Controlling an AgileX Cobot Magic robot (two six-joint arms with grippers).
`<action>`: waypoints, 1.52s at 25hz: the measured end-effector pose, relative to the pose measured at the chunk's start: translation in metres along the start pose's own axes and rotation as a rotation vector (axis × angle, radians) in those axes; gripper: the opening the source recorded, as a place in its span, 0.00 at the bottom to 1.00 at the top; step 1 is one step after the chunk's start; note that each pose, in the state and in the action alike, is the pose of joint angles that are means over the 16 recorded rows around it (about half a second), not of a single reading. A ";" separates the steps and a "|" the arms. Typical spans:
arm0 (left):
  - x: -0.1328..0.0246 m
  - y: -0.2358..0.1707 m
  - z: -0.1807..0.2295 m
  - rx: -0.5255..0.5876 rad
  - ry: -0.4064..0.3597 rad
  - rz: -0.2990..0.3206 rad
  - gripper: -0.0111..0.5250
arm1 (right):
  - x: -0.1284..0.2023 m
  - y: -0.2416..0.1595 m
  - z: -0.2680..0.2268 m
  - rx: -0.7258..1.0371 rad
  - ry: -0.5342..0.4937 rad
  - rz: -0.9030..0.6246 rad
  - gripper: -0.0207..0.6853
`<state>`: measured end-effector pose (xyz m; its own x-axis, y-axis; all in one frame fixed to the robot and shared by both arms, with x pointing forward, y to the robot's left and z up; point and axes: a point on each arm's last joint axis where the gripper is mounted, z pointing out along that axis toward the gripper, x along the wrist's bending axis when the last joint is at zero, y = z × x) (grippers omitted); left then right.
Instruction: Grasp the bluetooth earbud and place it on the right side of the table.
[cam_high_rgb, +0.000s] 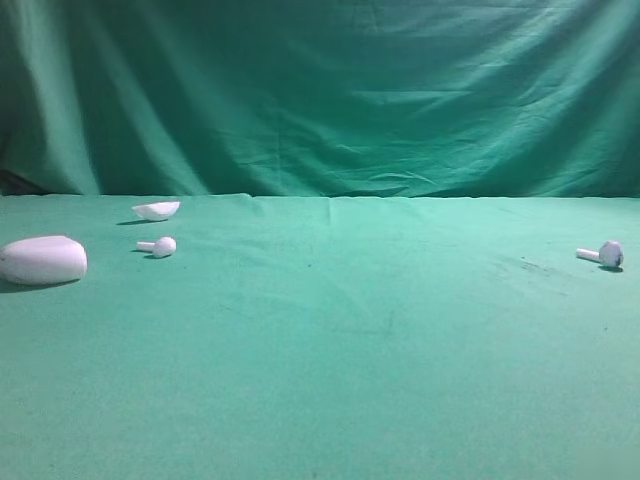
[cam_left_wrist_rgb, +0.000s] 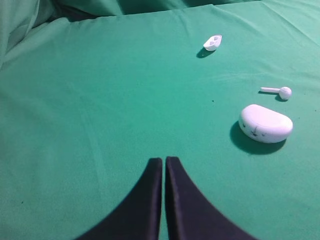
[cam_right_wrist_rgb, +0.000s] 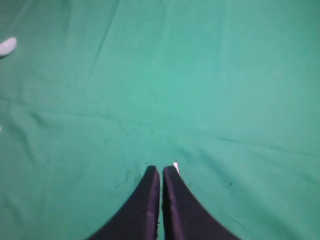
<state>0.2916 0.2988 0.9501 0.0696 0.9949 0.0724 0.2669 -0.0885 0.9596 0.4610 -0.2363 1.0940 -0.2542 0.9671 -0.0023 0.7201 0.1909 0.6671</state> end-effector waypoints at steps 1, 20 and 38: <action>0.000 0.000 0.000 0.000 0.000 0.000 0.02 | 0.000 -0.003 -0.014 -0.030 0.004 0.004 0.14; 0.000 0.000 0.000 0.000 0.000 0.000 0.02 | 0.000 -0.141 -0.145 -0.556 0.064 0.039 0.03; 0.000 0.000 0.000 0.000 0.000 0.000 0.02 | -0.002 -0.171 -0.137 -0.747 0.015 0.025 0.03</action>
<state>0.2916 0.2988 0.9501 0.0696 0.9949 0.0723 0.2669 -0.0884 0.9597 0.2498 -0.2944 1.0822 -0.2559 0.9663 0.0261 0.0965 -0.0013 0.9953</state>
